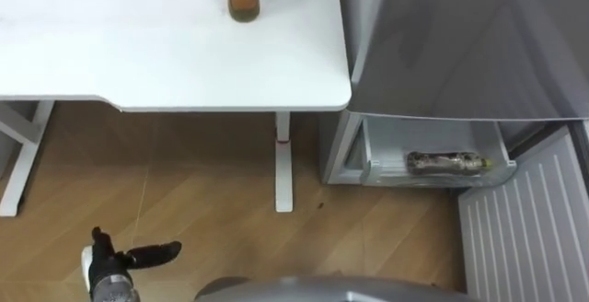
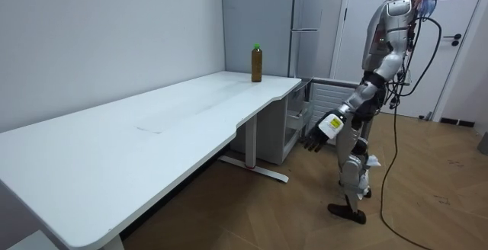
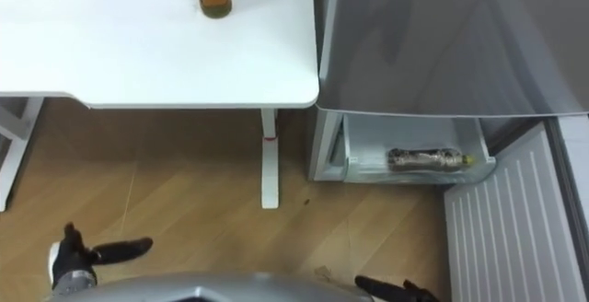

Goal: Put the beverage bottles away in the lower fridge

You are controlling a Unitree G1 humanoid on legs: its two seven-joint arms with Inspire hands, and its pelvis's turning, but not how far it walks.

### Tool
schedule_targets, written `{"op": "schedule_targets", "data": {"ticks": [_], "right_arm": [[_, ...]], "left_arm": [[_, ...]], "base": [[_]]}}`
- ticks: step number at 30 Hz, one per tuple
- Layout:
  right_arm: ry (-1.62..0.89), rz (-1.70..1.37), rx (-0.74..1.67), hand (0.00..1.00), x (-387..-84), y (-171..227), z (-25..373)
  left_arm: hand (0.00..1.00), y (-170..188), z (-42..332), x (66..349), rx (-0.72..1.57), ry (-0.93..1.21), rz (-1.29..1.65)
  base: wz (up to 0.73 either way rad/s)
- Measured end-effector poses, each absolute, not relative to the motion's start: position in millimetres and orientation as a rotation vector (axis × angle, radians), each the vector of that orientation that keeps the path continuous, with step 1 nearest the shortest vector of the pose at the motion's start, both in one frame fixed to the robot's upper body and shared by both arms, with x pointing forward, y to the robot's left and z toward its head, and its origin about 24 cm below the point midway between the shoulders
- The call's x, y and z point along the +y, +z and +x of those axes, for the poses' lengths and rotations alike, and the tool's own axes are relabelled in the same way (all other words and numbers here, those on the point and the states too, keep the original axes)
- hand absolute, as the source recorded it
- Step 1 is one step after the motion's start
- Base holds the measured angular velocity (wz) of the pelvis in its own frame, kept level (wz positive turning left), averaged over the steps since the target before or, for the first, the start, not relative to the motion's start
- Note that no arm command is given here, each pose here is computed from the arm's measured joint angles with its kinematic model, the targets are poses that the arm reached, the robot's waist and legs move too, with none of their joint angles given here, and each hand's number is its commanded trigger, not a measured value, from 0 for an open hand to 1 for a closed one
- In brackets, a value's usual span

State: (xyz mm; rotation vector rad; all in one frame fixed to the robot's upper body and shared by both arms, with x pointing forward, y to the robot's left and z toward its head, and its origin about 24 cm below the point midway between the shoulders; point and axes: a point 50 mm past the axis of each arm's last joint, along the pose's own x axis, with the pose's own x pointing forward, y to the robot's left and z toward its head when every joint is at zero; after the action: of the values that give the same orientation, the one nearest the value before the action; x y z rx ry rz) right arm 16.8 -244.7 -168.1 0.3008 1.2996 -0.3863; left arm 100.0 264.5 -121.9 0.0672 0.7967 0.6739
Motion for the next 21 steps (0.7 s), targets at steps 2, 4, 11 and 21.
{"op": "schedule_targets", "data": {"ticks": [2,4,11,21], "right_arm": [[-0.366,0.277,1.296,0.00,-245,-168,19],[-0.360,0.261,1.281,0.00,-245,-167,24],[-0.306,0.237,1.272,0.00,-244,-167,32],[-0.311,0.248,1.254,0.00,-244,-167,32]], "left_arm": [[0.00,-109,118,263,0.692,0.692,0.048],[0.00,-96,139,263,0.582,0.697,0.036],[0.00,-27,190,261,0.199,0.721,0.026],[0.00,53,212,257,-0.195,0.784,0.048]], "base": [[0.00],[-0.06],[-0.03],[-0.04]]}}
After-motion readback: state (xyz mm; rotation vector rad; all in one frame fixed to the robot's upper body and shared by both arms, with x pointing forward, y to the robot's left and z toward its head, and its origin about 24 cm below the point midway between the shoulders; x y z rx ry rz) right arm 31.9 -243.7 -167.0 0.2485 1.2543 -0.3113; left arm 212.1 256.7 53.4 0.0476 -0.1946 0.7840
